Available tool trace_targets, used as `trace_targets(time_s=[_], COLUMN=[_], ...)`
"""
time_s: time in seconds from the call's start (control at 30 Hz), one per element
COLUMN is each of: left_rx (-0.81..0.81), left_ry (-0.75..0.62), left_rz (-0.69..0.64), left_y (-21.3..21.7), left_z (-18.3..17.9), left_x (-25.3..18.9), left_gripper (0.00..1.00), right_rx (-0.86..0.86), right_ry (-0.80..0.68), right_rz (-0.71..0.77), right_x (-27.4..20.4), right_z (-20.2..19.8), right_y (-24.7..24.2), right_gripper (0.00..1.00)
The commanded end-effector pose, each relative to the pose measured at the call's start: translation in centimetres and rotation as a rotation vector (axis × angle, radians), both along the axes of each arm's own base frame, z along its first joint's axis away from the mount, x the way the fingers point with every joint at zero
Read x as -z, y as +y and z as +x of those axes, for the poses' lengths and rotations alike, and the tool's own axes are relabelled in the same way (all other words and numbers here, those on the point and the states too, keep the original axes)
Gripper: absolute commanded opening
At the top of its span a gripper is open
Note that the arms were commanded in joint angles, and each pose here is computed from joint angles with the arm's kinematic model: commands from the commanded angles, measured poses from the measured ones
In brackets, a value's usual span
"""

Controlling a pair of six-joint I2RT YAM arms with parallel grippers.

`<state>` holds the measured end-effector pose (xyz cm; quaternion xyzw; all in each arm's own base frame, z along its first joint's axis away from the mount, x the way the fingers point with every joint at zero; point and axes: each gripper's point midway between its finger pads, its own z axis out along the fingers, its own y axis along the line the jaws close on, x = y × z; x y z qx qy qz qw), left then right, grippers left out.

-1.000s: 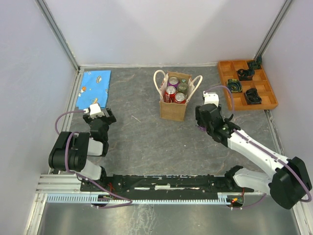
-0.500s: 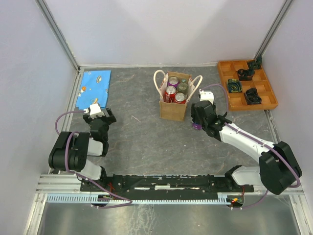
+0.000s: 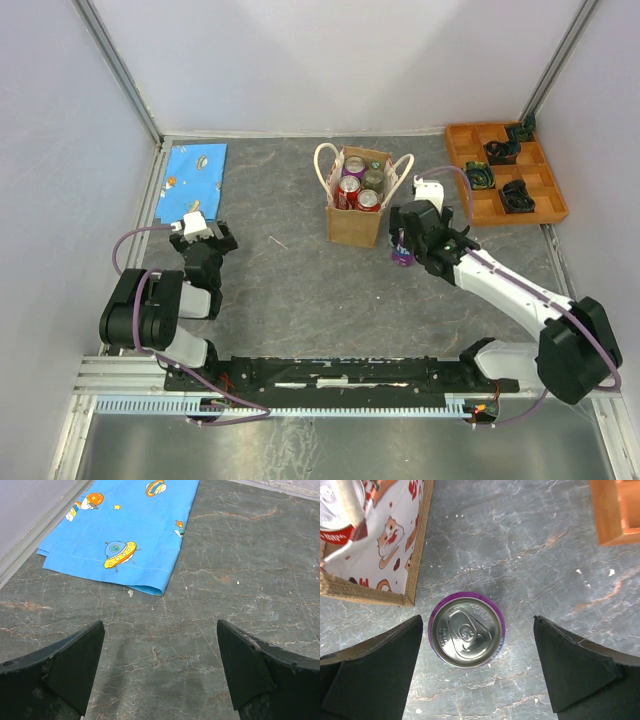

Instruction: Take the beverage out of the canvas bag

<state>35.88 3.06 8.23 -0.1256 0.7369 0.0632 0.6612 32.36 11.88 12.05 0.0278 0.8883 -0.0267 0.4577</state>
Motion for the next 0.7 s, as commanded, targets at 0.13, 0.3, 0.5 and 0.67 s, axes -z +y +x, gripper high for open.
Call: trace_targets(time_s=[0.13, 0.3, 0.5, 0.67], left_rx=[-0.02, -0.02, -0.02, -0.02], left_ry=[-0.038, -0.037, -0.038, -0.039], left_rz=[0.043, 0.043, 0.043, 0.043], left_y=[0.5, 0.5, 0.4, 0.5], left_z=[0.6, 0.6, 0.6, 0.6], left_x=[-1.3, -1.3, -1.4, -1.4], left_gripper=[0.99, 0.99, 0.99, 0.99], right_rx=[0.0, -0.082, -0.209, -0.287], right_ry=[-0.258, -0.351, -0.31, -0.153], right_rz=[0.052, 0.08, 0.062, 0.025], right_x=[-12.6, -19.3, -21.5, -17.8], right_z=[0.8, 1.4, 4.4, 7.8], right_y=[-0.8, 0.9, 4.9, 8.7], right_gripper=[0.97, 0.65, 0.52, 0.38])
